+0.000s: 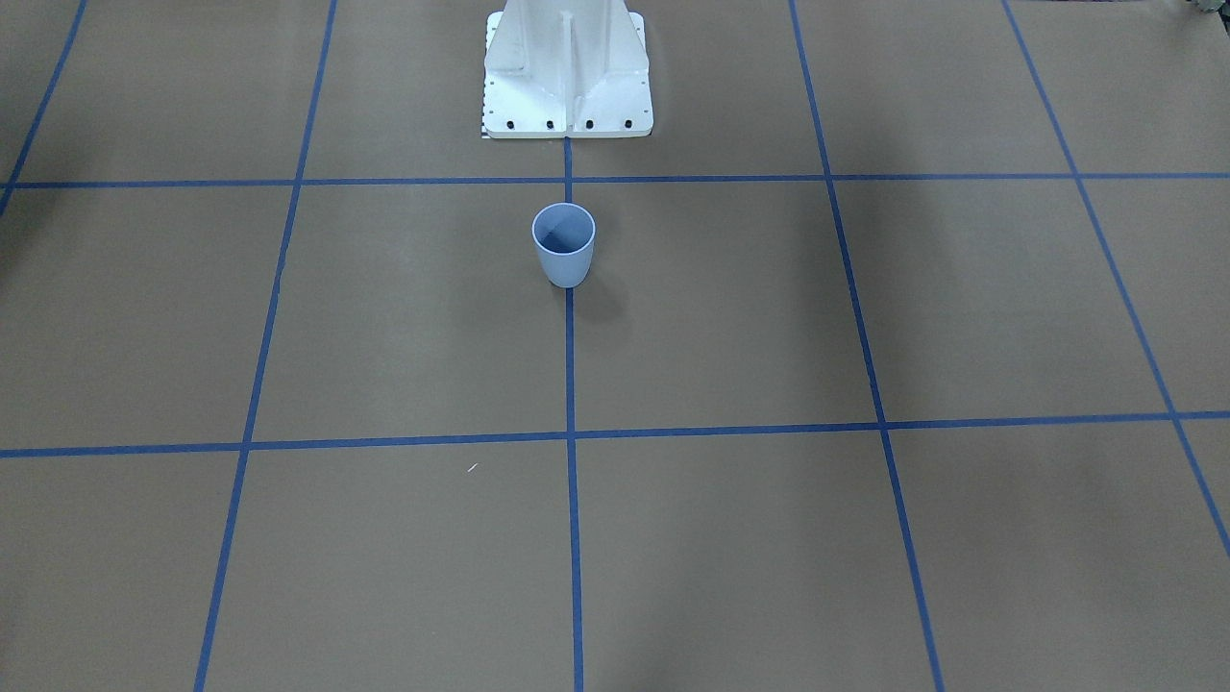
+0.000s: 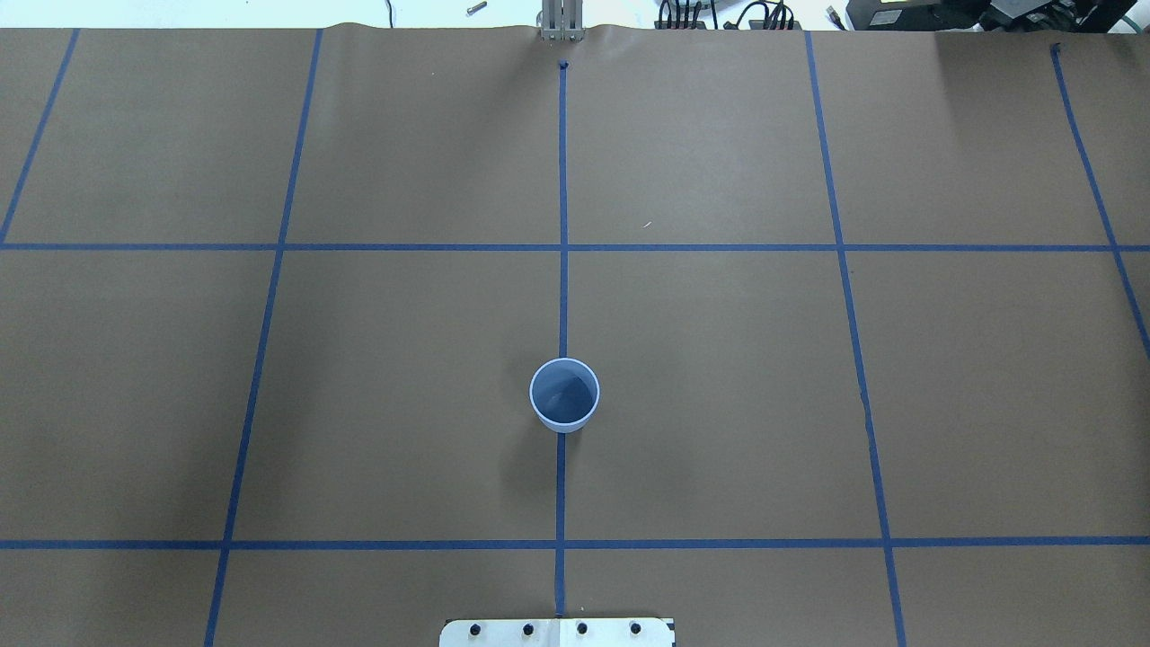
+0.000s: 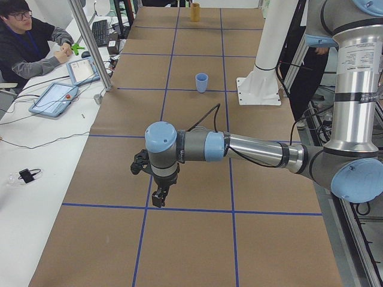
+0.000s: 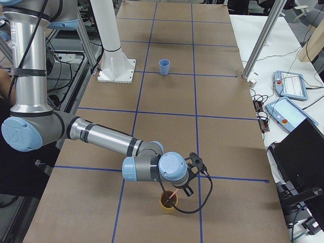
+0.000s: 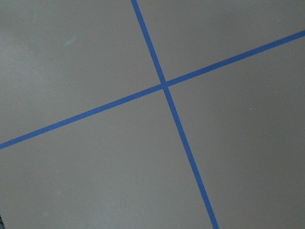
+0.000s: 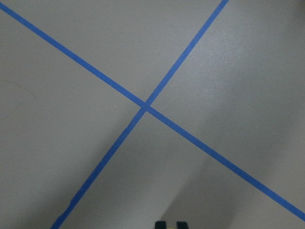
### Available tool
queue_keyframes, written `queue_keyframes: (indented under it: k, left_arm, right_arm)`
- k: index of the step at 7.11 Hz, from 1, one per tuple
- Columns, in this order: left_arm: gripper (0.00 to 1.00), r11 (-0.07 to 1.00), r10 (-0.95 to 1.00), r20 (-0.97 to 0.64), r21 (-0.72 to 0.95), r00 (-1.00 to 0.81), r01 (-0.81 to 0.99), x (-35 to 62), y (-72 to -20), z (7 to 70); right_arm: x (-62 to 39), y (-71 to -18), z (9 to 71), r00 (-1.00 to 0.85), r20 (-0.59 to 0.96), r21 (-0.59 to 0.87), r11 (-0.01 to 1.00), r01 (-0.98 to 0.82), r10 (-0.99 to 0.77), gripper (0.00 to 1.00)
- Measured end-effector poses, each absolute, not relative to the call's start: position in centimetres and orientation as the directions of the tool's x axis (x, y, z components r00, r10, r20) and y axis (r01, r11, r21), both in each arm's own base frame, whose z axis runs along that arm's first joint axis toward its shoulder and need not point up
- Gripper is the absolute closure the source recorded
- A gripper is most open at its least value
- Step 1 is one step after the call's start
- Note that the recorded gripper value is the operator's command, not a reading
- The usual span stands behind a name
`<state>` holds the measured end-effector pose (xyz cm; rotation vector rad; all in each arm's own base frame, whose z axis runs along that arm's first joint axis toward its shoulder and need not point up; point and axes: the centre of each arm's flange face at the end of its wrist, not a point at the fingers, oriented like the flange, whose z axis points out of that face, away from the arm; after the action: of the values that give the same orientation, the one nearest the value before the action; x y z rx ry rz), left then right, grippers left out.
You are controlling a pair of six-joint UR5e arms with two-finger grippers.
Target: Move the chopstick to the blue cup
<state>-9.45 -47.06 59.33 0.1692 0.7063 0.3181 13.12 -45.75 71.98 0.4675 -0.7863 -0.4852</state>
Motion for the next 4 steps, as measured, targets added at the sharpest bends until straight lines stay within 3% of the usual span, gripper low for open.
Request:
queue_keyframes:
  k: [4]
  left_arm:
    - [0.01,0.939,0.341,-0.610,0.256,0.715,-0.229,-9.4,-47.1,59.5]
  right_arm:
    - [15.1,-45.6,70.4,0.635,0.530,0.585,0.785,0.206,-0.562,1.00]
